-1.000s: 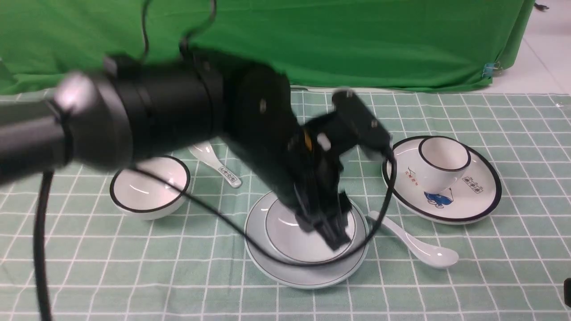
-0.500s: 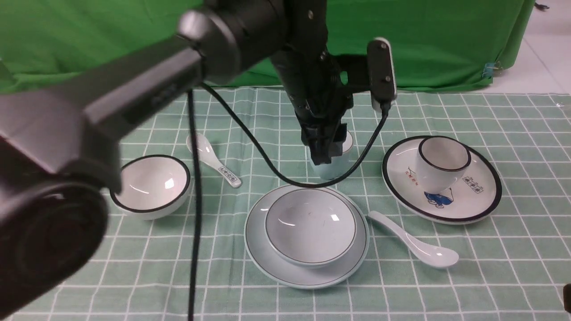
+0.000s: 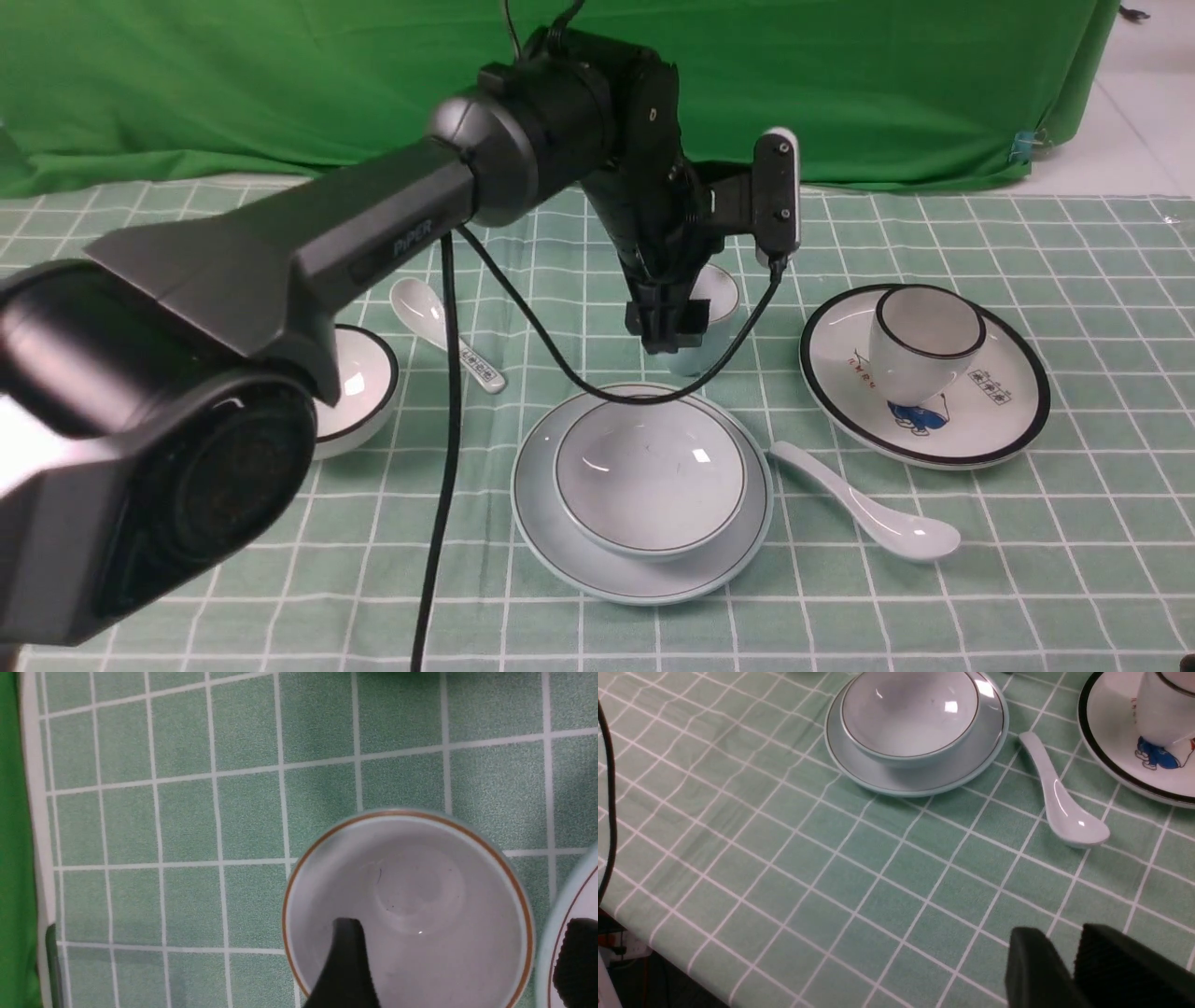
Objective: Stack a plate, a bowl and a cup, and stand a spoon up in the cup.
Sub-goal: Use the left arm to grab a blue teacup
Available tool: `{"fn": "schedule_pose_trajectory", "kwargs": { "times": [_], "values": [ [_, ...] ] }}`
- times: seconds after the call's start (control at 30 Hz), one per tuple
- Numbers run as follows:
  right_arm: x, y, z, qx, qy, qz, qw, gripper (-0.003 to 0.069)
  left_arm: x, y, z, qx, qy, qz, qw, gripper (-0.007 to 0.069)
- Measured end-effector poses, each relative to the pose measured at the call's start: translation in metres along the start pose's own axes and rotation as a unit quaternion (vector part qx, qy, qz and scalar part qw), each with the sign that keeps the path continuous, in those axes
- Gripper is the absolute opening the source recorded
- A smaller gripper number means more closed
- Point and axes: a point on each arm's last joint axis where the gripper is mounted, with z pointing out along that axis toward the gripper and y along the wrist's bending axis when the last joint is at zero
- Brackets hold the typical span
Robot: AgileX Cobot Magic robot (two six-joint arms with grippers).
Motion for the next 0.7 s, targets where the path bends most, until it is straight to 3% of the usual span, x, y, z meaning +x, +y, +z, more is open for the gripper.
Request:
{"fn": "schedule_pose_trajectory", "kwargs": {
  "times": [0.17, 0.3, 0.47, 0.57, 0.7],
  "values": [
    [0.000, 0.000, 0.000, 0.000, 0.000, 0.000, 1.000, 0.0181, 0.002, -0.003, 0.013, 0.004, 0.002, 0.002, 1.000, 0.0496],
    [0.000, 0.000, 0.000, 0.000, 0.000, 0.001, 1.000, 0.0188, 0.006, -0.004, 0.026, 0.005, 0.007, 0.002, 1.000, 0.0420],
    [0.000, 0.000, 0.000, 0.000, 0.000, 0.002, 1.000, 0.0192, 0.007, -0.007, 0.027, 0.022, 0.011, 0.000, 1.000, 0.0246],
    [0.000, 0.000, 0.000, 0.000, 0.000, 0.002, 1.000, 0.0195, 0.007, -0.010, 0.025, 0.037, 0.014, -0.003, 0.999, 0.0079],
    [0.000, 0.000, 0.000, 0.000, 0.001, 0.002, 1.000, 0.0195, 0.006, -0.007, 0.014, 0.032, 0.011, -0.024, 0.999, 0.0031]
  ]
}}
